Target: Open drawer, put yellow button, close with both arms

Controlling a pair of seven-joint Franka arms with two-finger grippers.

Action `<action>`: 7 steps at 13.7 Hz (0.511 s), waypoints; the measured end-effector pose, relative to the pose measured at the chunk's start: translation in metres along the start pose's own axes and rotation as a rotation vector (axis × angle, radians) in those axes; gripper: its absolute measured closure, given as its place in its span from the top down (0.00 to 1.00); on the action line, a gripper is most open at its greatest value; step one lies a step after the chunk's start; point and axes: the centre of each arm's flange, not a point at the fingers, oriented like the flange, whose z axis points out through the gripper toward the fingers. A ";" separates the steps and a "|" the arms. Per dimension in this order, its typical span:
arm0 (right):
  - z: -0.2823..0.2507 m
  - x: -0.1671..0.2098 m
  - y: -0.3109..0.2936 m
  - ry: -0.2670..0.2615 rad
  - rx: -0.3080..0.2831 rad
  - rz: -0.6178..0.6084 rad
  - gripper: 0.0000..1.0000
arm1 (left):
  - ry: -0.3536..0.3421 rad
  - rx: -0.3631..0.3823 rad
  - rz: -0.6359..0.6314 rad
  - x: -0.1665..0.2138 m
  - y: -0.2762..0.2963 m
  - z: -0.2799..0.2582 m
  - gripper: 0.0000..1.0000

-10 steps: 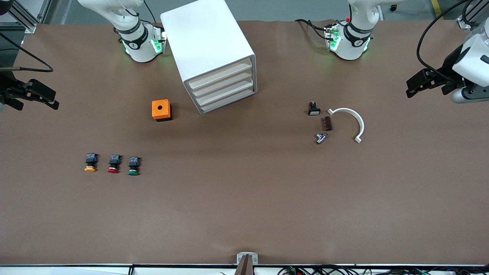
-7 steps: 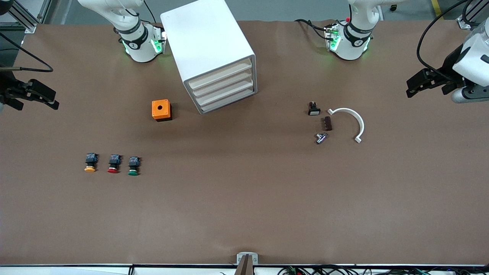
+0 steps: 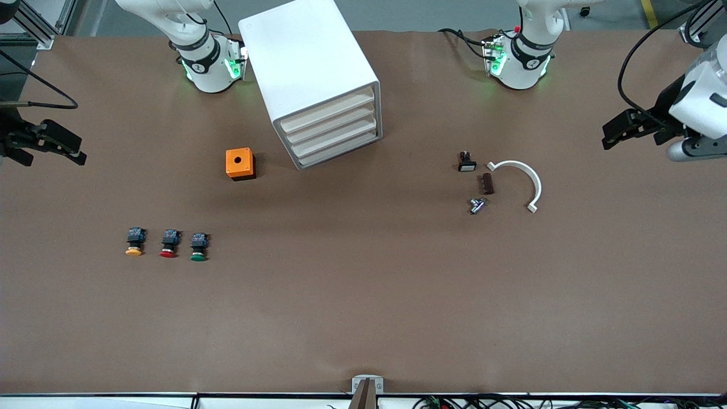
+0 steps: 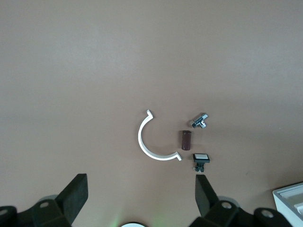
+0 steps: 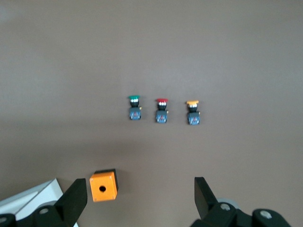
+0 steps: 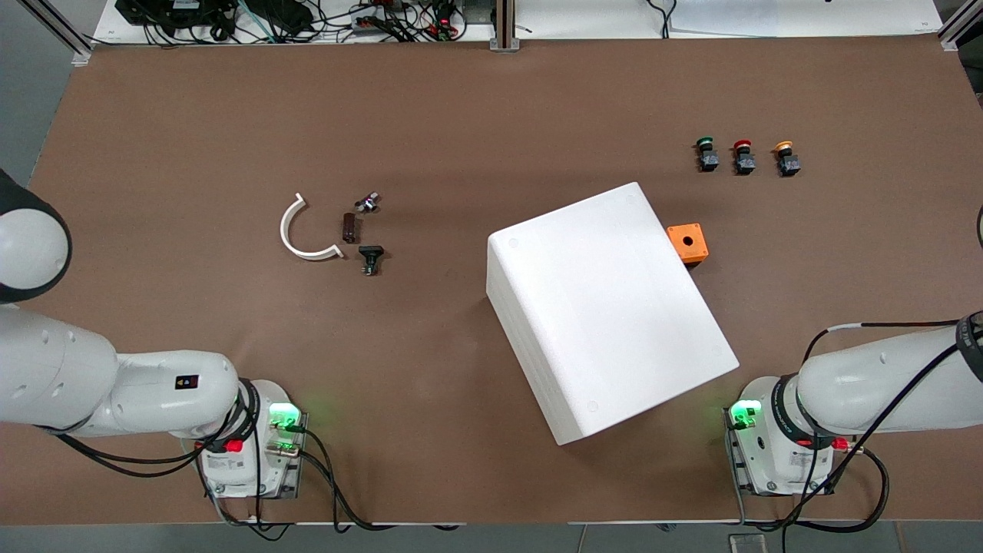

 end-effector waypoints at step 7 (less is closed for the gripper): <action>0.133 0.046 0.025 -0.169 -0.044 0.027 1.00 | -0.180 0.009 -0.024 0.052 0.027 0.109 1.00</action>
